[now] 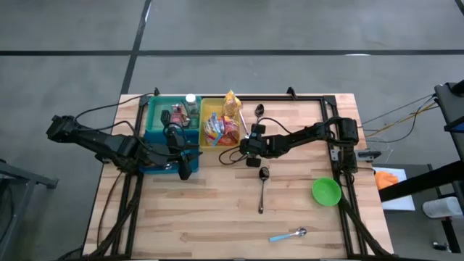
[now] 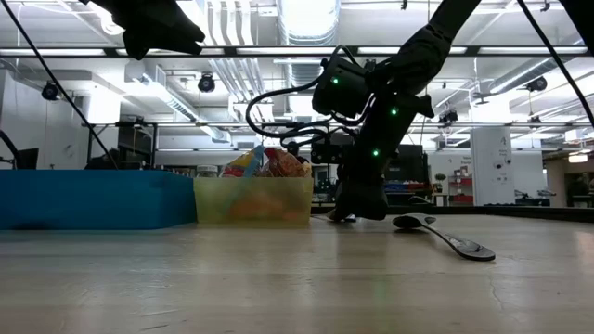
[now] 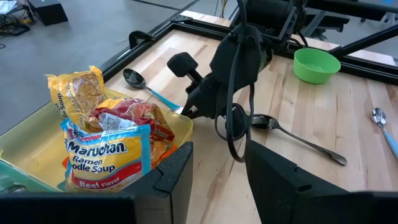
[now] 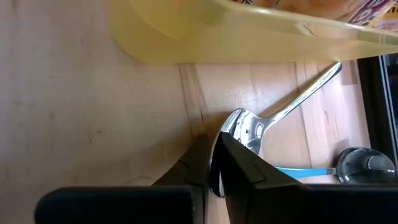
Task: Pick & Place Food Item
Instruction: Put the silver spoon into the blue bin
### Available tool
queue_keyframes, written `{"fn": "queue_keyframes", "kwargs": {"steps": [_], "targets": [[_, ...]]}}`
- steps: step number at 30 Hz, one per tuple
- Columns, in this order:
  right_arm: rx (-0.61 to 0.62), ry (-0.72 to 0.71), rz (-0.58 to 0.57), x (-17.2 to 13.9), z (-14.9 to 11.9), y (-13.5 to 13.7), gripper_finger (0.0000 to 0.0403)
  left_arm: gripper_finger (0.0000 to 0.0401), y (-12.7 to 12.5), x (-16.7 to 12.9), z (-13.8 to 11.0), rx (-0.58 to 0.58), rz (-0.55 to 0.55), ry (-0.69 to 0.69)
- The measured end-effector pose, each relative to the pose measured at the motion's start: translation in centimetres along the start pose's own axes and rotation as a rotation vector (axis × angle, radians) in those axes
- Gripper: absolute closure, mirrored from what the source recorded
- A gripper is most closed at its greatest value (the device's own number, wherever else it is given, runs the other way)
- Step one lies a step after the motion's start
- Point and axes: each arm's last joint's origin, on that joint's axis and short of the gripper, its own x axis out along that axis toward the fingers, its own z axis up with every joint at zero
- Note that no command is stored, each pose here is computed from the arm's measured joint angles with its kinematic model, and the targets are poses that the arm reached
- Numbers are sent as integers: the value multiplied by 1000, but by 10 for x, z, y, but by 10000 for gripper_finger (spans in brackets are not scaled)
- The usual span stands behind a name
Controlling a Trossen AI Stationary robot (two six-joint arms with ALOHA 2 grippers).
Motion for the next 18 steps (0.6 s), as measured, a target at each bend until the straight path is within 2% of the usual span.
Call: {"fn": "queue_keyframes", "kwargs": {"steps": [10, 18], "targets": [[-15, -12, -15, -6, 1, 8, 379, 255, 0, 0, 0, 0, 0, 0], [-43, -51, -73, -32, 5, 17, 383, 255, 0, 0, 0, 0, 0, 0]]}}
